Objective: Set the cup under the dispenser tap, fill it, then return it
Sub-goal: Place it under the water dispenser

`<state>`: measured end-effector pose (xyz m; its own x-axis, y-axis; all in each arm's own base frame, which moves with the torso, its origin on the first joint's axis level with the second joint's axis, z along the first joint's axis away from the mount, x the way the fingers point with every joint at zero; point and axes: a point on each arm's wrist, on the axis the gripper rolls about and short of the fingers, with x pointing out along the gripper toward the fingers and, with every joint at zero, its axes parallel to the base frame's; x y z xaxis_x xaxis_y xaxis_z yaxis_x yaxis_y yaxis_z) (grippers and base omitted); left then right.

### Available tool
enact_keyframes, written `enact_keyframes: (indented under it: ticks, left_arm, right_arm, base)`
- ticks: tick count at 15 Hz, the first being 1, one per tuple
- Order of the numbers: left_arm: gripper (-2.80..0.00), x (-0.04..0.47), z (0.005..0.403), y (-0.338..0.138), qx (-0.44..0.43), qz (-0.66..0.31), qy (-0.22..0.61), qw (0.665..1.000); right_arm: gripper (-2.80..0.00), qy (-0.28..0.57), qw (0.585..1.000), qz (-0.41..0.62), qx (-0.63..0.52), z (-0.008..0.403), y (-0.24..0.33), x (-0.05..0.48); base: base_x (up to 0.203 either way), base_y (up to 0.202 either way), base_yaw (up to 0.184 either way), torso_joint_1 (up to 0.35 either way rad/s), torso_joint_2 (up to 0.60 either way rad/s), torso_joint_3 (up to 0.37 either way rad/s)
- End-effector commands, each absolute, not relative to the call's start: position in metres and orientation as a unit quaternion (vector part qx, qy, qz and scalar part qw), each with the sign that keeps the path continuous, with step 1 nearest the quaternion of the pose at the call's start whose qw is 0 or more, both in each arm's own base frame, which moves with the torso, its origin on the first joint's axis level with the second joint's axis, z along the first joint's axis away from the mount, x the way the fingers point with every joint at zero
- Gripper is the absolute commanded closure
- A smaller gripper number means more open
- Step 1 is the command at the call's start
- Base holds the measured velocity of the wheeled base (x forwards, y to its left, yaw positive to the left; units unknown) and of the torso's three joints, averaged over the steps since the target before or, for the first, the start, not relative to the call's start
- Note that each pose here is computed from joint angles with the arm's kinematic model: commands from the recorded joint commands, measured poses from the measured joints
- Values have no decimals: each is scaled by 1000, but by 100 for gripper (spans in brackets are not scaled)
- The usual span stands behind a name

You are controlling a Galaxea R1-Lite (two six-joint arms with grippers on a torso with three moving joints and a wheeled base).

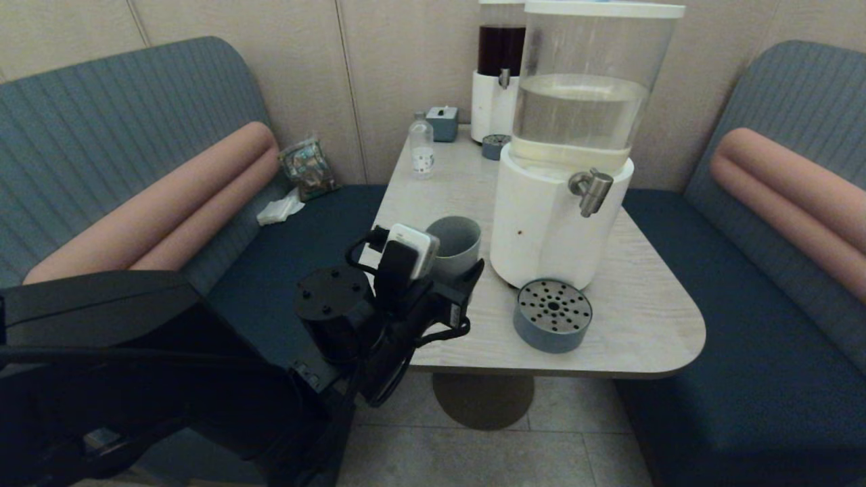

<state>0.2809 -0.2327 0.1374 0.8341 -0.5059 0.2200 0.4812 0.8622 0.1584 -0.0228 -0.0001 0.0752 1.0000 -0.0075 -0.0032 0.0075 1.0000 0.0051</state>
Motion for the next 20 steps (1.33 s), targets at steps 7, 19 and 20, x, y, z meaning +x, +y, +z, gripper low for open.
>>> enact_keyframes:
  ticks: [7,19,20]
  left_arm:
    - [0,246,134,-277,37,-307,-129,942]
    - [0,246,118,-333,49,-321,-119,938]
    - [0,246,118,-336,50,-323,-117,938]
  right_arm:
    - [0,2,1000,-4,2,75,0,-23]
    - [0,2,1000,-4,3,75,0,-23]
    - [0,2,1000,-4,3,75,0,-23]
  base:
    - [0,0,0,0,0,0]
    - [0,0,0,0,0,0]
    - [0,0,0,0,0,0]
